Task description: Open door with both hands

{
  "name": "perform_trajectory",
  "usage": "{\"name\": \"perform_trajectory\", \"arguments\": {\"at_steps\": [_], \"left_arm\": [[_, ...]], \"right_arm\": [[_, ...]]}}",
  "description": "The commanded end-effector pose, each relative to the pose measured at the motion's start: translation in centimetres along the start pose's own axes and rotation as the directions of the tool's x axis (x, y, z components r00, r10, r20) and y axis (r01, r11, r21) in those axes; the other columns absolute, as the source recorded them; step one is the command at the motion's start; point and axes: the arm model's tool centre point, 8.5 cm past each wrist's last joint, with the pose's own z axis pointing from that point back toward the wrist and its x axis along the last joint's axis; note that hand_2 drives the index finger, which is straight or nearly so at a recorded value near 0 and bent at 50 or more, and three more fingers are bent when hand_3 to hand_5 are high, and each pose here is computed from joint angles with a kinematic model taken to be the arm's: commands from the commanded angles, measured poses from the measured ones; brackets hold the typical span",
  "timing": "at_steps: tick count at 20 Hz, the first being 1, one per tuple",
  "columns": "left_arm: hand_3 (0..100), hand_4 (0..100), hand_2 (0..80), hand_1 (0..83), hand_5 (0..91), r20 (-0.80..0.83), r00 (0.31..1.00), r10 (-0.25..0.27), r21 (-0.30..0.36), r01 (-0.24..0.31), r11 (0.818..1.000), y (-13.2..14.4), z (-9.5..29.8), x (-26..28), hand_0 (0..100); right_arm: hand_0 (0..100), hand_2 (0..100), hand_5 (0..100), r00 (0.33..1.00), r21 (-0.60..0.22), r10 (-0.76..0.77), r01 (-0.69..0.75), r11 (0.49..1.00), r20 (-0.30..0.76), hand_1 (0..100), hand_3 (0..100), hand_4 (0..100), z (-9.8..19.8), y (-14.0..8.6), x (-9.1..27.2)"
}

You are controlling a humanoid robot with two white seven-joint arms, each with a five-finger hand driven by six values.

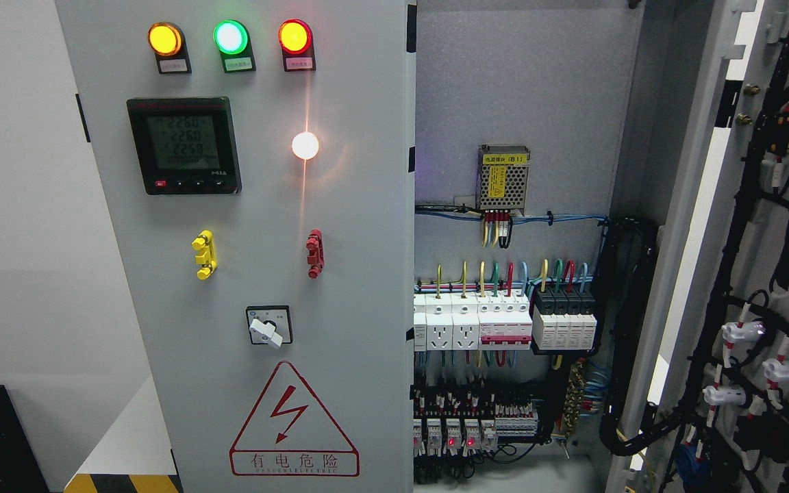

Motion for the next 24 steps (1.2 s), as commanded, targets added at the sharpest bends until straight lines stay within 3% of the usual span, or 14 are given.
{"name": "perform_trajectory", "arguments": {"at_steps": [1,10,24], "left_arm": [[0,0,0.0,0.0,0.0,-0.288,0.941,0.177,0.05,-0.17,0.984,-4.7,0.9,-10.9,0],[0,0,0.0,0.0,0.0,-0.355,0.923,0.15,0.033,-0.148,0.988,-5.4,1.9,-13.7,0],[0,0,0.0,0.0,0.0,-0.377,0.911,0.165,0.029,-0.166,0.986,-6.4,2.1,-14.2,0]], "right_arm": [[19,0,0,1.0,0.001,0.012,-0.012,1.0,-0.001,0,0,0,0.0,0.0,0.0],[19,0,0,1.0,0.001,0.012,-0.012,1.0,-0.001,0,0,0,0.0,0.0,0.0],[19,0,0,1.0,0.001,0.014,-0.014,1.0,0.001,0,0,0,0.0,0.0,0.0]]}}
